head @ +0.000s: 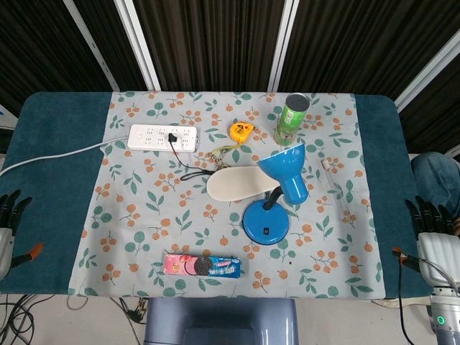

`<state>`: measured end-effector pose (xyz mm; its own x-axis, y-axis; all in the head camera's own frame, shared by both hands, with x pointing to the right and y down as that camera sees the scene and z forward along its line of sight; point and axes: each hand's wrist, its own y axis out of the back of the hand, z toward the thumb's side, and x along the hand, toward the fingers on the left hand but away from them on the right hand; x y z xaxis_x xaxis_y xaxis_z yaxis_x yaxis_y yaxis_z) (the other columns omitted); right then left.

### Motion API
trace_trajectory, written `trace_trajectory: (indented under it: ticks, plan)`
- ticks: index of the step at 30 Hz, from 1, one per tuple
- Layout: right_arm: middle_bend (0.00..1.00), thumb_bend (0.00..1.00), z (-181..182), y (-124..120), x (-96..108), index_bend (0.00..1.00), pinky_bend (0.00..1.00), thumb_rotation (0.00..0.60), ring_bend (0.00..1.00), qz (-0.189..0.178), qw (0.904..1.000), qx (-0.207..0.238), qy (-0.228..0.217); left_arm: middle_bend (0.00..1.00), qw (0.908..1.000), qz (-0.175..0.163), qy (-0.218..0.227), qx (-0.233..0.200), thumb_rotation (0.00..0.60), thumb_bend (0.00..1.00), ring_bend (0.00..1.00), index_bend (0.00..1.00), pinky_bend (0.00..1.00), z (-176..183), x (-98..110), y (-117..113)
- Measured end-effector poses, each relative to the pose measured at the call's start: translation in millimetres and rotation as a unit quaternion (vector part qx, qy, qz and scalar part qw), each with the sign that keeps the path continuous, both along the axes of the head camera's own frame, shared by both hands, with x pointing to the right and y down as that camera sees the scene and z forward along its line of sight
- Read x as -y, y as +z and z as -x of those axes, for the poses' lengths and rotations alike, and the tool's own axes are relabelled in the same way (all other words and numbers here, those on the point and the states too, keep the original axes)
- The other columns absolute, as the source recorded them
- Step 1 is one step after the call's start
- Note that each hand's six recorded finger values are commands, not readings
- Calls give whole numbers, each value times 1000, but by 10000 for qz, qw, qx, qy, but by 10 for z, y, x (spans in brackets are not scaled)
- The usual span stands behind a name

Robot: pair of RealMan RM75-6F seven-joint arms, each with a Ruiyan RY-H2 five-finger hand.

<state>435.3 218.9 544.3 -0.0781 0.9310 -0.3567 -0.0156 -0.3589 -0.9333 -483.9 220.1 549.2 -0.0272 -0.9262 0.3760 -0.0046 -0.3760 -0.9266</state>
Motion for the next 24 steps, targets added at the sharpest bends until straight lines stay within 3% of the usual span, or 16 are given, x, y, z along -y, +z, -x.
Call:
trace_trajectory:
  ticks: [24]
  plan:
    - [18, 239, 83, 33, -36, 52, 0, 600, 47, 141, 9998, 144, -85, 7, 10000, -8, -53, 14, 600, 161, 0, 117, 56, 24, 6, -5]
